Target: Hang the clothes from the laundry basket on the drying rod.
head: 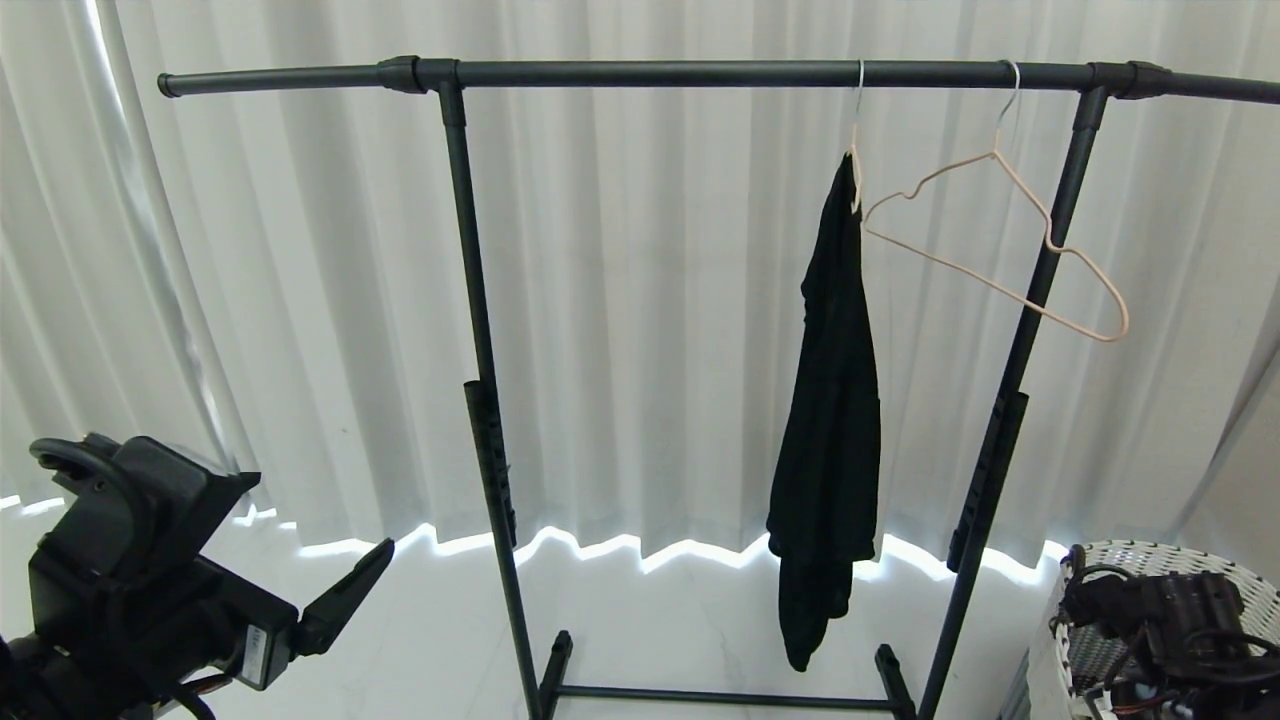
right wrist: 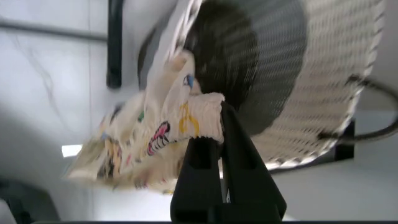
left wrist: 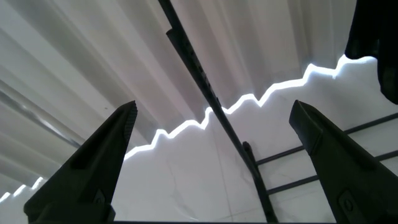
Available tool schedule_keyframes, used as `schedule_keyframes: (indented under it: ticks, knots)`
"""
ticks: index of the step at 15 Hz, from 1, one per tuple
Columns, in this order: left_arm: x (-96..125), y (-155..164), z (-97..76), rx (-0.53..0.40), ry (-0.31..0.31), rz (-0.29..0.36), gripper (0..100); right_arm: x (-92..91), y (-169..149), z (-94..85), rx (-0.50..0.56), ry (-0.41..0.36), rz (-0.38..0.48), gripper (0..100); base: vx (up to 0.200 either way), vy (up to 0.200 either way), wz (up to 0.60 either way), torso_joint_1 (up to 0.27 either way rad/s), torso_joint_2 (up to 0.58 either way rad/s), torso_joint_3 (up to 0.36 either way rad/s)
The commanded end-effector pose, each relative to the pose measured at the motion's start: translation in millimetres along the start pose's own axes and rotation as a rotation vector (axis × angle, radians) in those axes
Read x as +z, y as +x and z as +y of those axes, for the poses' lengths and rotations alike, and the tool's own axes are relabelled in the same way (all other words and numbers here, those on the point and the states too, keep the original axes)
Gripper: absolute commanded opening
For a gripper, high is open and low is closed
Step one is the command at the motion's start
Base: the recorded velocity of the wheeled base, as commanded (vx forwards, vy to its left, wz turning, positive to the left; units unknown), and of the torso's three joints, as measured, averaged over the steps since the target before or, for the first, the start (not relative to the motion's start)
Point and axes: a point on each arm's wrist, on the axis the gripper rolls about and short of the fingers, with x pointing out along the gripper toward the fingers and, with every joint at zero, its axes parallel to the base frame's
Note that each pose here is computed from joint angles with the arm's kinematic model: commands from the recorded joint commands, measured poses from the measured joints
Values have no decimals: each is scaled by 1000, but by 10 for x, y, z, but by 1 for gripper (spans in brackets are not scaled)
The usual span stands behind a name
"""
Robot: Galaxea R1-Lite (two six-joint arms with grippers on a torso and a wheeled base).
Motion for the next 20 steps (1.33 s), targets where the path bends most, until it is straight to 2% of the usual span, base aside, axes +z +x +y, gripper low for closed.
schedule_keyframes:
  ticks: [1, 3, 4, 5, 9, 11, 14, 17, 20]
  knots:
    - [-16, -25, -2, 2, -1, -2, 100, 152, -316, -137, -25, 18, -151, 0, 0, 0, 0, 0, 0, 0]
    - [-24, -28, -2, 3, -1, 0, 100, 187, -536, -213, -33, 6, -207, 0, 0, 0, 0, 0, 0, 0]
    - [-33, -26, -7, 1, 0, 4, 100, 195, -592, -223, -30, 2, -218, 0, -200, 0, 0, -2, 2, 2]
    - [-62, -21, -18, -5, -2, 16, 100, 263, -790, -296, -31, 9, -258, 0, -200, 0, 0, 2, -2, 7]
    - [-56, 17, -17, -6, -23, 28, 100, 623, -1321, -579, -9, 17, -296, 0, -200, 0, 0, 4, 1, -1]
    - [-50, 0, -11, -2, -24, 19, 100, 840, -1504, -673, 6, 23, -346, 0, -200, 0, 0, 2, 2, 0]
    - [-41, -11, -6, 1, -25, 12, 100, 1048, -1692, -709, 21, 18, -408, 0, -200, 0, 0, 2, 2, 2]
    - [-34, -53, 1, 6, -27, -5, 100, 1130, -1816, -689, 45, 0, -445, 0, -200, 0, 0, -1, 2, 1]
    - [-79, -83, -25, -8, -24, -2, 100, 1160, -1907, -559, 101, -43, -487, 0, 0, 0, 0, 0, 0, 0]
